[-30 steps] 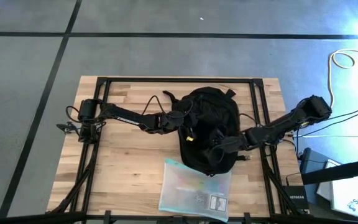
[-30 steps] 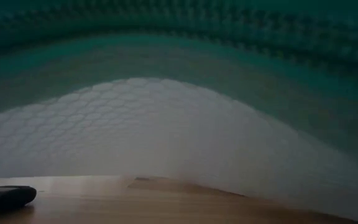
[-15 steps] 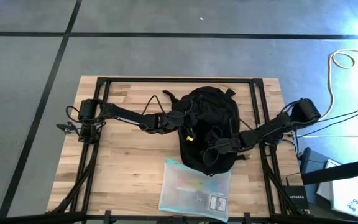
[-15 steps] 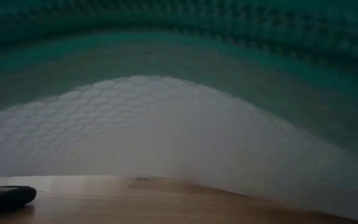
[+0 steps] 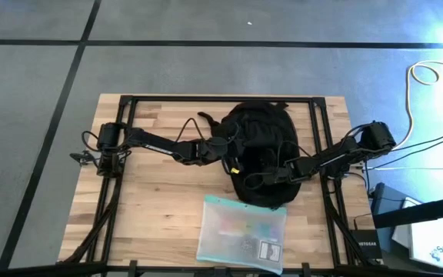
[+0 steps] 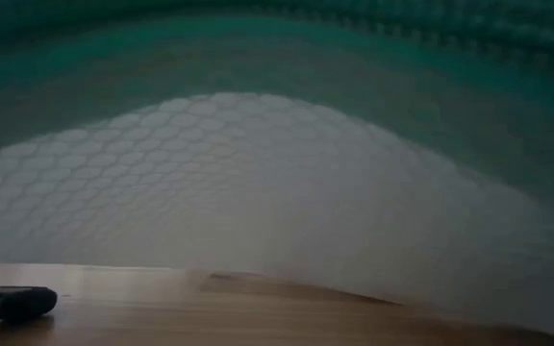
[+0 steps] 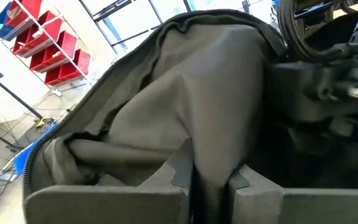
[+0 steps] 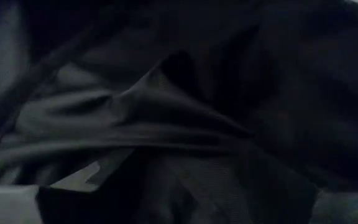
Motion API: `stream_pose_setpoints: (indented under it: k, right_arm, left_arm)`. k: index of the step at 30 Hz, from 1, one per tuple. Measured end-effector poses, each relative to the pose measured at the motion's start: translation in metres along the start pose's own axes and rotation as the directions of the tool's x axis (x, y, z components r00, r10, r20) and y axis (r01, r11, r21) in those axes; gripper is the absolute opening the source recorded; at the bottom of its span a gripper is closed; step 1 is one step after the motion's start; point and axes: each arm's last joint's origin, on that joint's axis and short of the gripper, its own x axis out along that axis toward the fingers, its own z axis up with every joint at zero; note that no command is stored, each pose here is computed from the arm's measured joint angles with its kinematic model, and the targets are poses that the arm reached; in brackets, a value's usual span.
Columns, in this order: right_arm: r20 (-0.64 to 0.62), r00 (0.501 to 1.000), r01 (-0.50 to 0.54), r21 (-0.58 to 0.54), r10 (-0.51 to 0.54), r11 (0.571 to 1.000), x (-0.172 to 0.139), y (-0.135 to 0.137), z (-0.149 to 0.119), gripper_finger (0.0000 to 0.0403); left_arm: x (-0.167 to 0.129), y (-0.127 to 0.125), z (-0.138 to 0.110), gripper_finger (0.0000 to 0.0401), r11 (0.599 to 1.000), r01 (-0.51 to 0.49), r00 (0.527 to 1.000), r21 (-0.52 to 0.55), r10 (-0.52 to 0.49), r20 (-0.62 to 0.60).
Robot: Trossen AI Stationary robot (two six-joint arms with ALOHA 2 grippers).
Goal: Unpack backpack
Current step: Remove the black cellphone from the black backpack
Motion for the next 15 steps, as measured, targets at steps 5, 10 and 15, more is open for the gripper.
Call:
stream_pose_setpoints:
  k: [5,10,15]
  right_arm:
    - [0.137,0.988,0.077,-0.005,-0.075,0.997,-0.001,0.002,0.007,0.0257]
    - [0.251,0.957,0.163,-0.055,-0.145,0.985,-0.002,0.001,0.011,0.0257]
    - [0.255,0.957,0.155,-0.055,-0.136,0.986,-0.001,0.002,0.013,0.0257]
  left_arm:
    - [-0.001,-0.002,0.001,0.0008,1.000,0.004,1.000,-0.003,-0.004,0.003]
    - [-0.002,-0.004,0.002,0.0008,1.000,0.009,1.000,-0.004,-0.009,0.006]
    - [-0.003,-0.006,0.002,0.0008,1.000,0.015,1.000,-0.007,-0.015,0.008]
